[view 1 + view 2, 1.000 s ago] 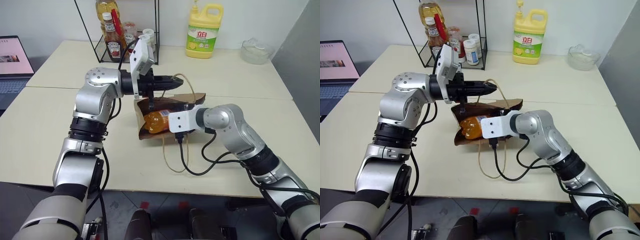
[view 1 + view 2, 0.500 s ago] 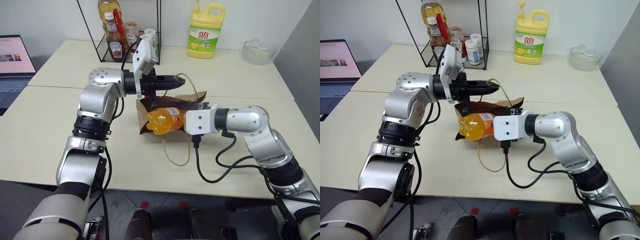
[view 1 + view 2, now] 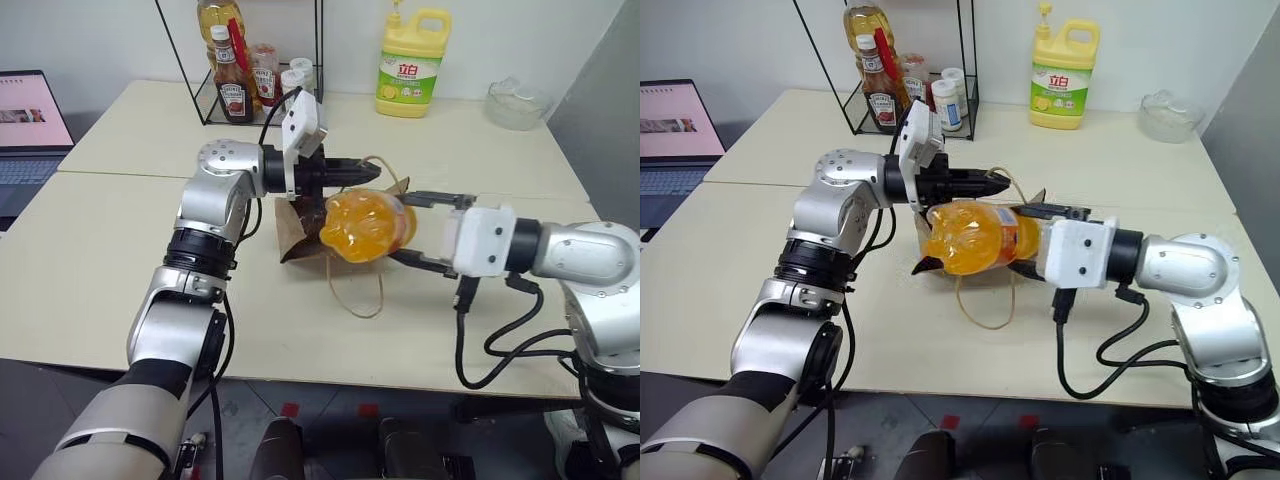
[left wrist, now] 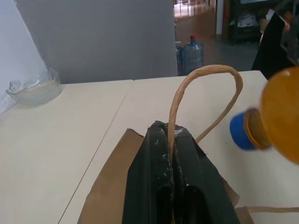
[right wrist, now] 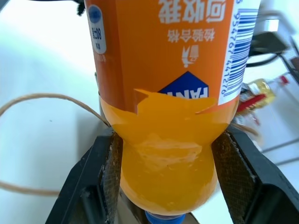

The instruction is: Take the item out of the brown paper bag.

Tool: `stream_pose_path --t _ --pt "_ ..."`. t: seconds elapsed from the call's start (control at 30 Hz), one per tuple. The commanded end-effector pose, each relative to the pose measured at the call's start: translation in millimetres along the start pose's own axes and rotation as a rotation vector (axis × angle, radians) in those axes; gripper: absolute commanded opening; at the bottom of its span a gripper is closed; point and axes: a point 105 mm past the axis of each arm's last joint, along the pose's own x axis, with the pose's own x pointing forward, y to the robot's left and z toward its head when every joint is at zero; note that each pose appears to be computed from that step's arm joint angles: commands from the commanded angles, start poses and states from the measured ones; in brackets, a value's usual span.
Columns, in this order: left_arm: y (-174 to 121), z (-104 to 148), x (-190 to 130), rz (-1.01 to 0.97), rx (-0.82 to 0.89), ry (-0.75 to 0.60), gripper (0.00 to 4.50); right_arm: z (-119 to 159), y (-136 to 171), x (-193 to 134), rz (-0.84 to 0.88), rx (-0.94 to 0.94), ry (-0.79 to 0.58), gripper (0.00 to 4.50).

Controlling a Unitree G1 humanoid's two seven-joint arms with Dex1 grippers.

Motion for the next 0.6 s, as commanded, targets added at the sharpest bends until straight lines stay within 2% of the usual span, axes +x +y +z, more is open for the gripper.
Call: stream_pose_path --t 0.03,0.2,0.33,0.5,0.6 --pt "1.7 13.1 -0.1 -0.005 0.05 -0.023 0.0 -15.2 -20.9 -36.4 -0.092 -0.099 0.14 2.44" --pt "1.0 12.5 -0.2 -0.004 0.049 -0.029 0.0 -56.6 -11.3 -63.9 -0.018 -0.154 0.332 2.42" --pt "0.7 13.8 0.5 -0.002 0.052 -0.034 0.0 -100.7 8.2 -79.8 0.107 -0.217 0.491 2.42" --pt "-0.5 15.0 -0.4 0.0 0.059 -0.035 0.0 -154.1 27.3 -89.6 0.181 -0.17 0.654 2.42" --pt "-0.2 15.4 -1.8 0.007 0.061 -0.035 0.0 -173.7 34.8 -92.0 0.22 -0.141 0.705 2.42"
